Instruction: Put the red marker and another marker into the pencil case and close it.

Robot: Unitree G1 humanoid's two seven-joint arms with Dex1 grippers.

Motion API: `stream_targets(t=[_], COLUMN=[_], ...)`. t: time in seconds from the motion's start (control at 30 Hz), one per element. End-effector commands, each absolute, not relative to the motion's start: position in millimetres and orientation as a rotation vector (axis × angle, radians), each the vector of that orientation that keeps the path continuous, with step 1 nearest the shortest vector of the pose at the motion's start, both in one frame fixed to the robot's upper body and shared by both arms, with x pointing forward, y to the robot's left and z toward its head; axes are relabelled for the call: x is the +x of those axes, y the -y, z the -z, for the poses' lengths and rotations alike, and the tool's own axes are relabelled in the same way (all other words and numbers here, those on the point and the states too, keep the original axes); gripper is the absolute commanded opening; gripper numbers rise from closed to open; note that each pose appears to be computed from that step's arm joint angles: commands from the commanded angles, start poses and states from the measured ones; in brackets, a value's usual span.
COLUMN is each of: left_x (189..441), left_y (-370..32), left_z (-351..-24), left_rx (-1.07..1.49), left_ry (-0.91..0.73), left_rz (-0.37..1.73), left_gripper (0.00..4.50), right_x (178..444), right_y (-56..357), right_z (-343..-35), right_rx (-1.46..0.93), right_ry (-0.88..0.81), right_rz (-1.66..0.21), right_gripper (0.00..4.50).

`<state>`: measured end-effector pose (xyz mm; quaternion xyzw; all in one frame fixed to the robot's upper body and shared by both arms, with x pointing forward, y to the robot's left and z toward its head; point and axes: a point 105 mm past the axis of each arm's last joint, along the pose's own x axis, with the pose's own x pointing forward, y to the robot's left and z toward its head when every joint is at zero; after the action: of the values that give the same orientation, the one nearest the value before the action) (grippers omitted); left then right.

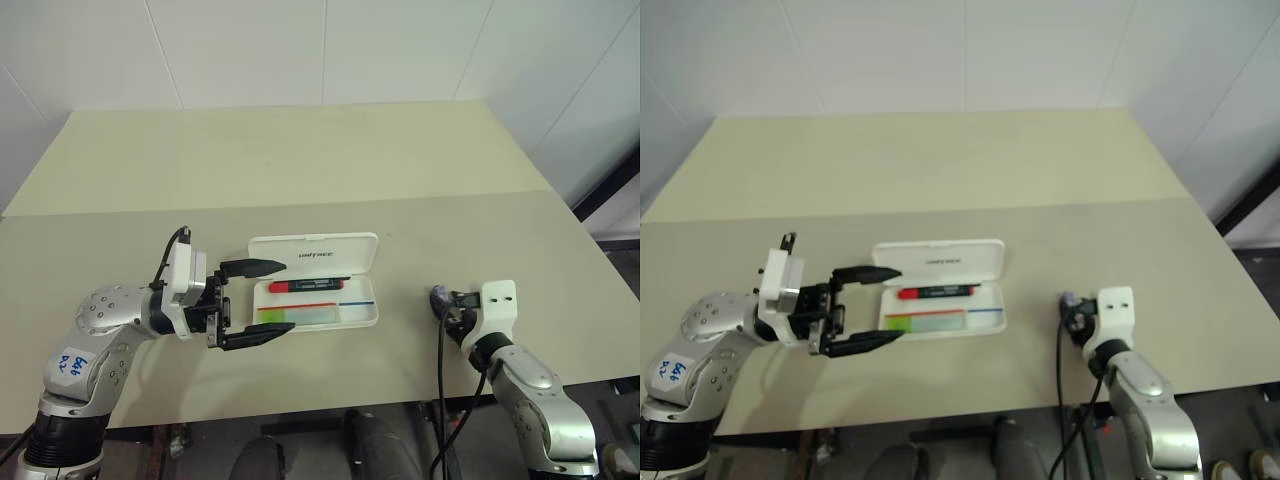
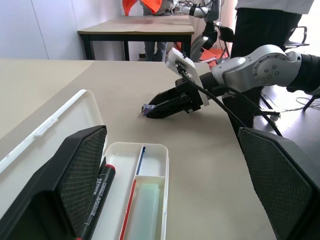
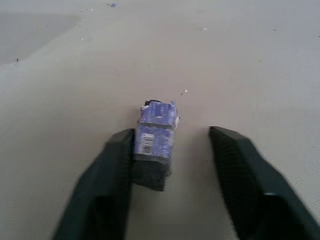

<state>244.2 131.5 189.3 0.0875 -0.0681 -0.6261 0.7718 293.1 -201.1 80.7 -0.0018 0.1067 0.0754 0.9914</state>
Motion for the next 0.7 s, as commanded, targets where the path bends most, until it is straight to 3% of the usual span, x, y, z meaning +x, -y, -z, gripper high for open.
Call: stream_targets(t=[0.03,0.1,0.13,0.4,0.7], left_x=[241.5,242.0,242.3,246.1,250.0], left_y=[-128.8,-128.0,-127.8,-126.0,-123.2], left_z=[-200.7,-201.2,-200.8,-200.0,-200.7], left_rx=[0.196,0.191,0.191,0.188,0.188], left_ry=[0.201,0.206,0.205,0.208,0.216], left_rz=[1.373,1.374,1.375,1.385,1.401], left_gripper=[4.50,4.50,4.50,4.50,4.50], right_x=[291.1,290.8,290.7,295.9,290.7], right_y=[200.3,200.8,201.6,197.4,160.9], right_z=[-78.6,-80.1,-81.4,-115.3,-150.1], right_rx=[-0.003,-0.007,-0.010,-0.043,-0.132], right_ry=[-0.220,-0.212,-0.209,-0.108,-0.044], right_rz=[-0.157,-0.159,-0.160,-0.249,-0.591], right_gripper=[1.15,0.46,0.38,0.38,0.38])
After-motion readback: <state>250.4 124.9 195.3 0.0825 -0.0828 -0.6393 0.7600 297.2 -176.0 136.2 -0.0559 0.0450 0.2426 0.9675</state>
